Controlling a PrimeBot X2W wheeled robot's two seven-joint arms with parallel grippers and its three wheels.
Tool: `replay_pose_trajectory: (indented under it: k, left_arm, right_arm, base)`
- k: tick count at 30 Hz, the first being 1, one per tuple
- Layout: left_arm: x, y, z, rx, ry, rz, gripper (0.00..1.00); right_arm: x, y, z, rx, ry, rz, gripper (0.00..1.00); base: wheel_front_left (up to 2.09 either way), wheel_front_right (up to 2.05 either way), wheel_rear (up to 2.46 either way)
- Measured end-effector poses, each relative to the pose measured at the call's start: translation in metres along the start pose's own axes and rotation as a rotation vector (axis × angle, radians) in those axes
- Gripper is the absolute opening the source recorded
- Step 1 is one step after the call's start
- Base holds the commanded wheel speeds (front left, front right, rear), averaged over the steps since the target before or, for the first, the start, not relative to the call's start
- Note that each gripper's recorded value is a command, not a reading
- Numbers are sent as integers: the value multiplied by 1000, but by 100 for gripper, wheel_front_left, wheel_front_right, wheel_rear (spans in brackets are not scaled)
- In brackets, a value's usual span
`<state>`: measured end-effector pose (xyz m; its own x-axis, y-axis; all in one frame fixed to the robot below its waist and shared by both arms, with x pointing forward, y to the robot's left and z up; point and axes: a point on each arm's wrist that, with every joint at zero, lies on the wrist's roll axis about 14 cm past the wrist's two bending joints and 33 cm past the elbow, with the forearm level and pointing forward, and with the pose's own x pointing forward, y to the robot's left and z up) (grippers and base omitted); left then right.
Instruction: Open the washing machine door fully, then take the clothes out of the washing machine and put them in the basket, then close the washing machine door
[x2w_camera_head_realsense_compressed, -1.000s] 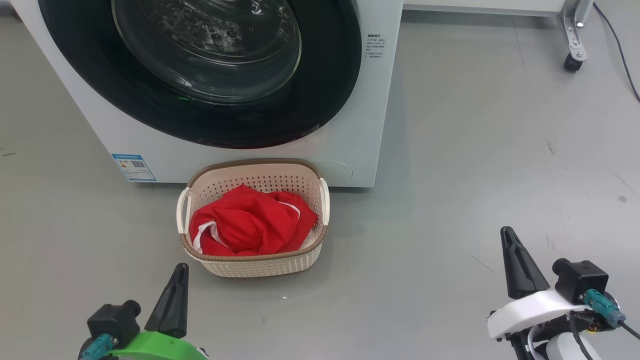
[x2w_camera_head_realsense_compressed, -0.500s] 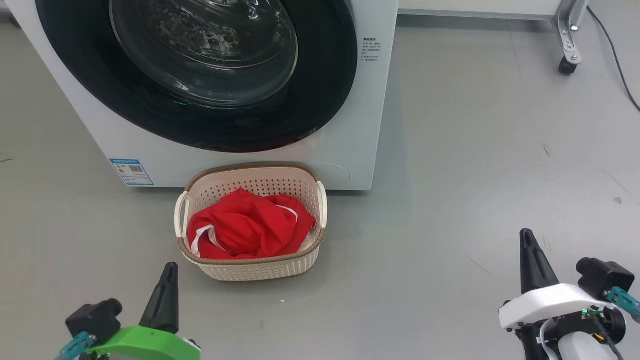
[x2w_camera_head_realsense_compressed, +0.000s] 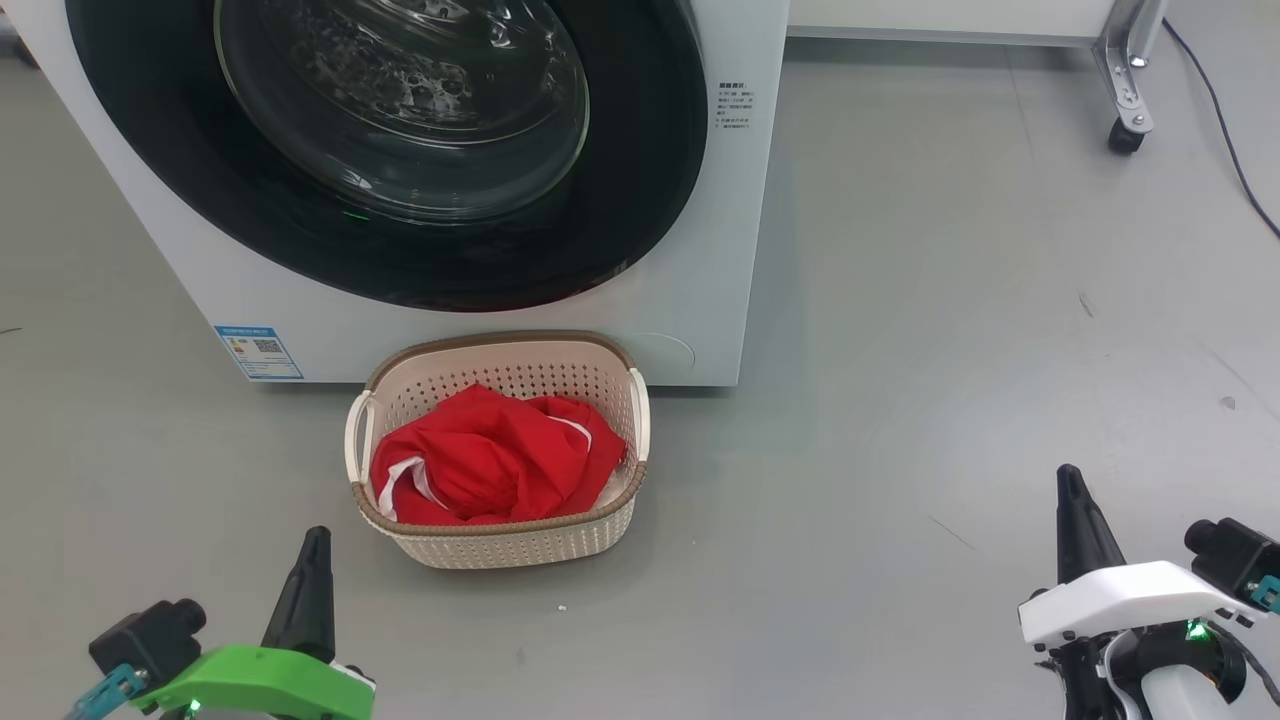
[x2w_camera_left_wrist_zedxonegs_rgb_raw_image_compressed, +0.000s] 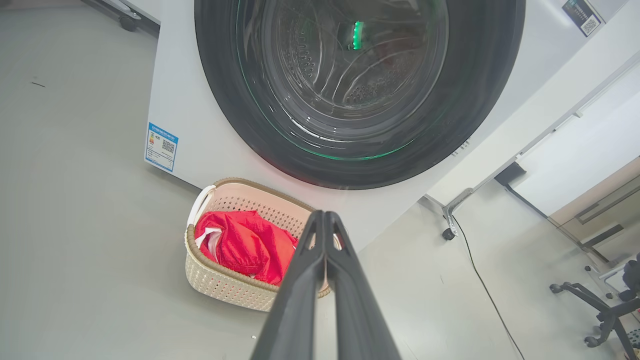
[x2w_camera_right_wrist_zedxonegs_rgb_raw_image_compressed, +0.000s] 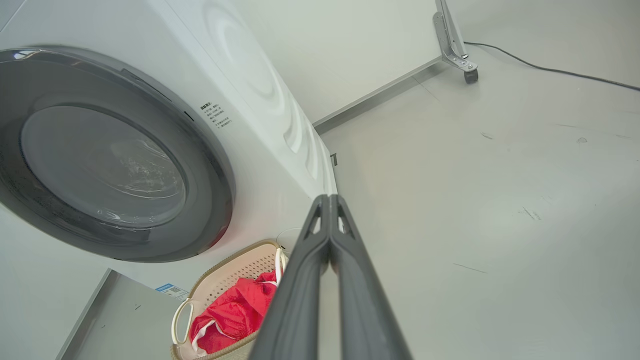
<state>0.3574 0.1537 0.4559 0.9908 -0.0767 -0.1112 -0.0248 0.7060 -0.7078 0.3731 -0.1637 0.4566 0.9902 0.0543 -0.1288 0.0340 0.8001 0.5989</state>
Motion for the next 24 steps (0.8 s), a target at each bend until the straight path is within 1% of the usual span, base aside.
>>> replay_pose_trajectory:
  k: [8, 12, 24]
  left_arm:
    - [1, 4, 2, -95, 5, 19, 0]
    - [1, 5, 4, -120, 2, 25, 0]
    - [2, 10, 10, -250, -4, 43, 0]
  right_arm:
    - [-1, -5, 2, 107, 3, -25, 0]
    - [0, -6, 4, 148, 1, -28, 0]
    - [0, -11, 11, 307, -12, -47, 0]
  base:
    - [0, 0, 0]
    - [0, 0, 0]
    - [0, 0, 0]
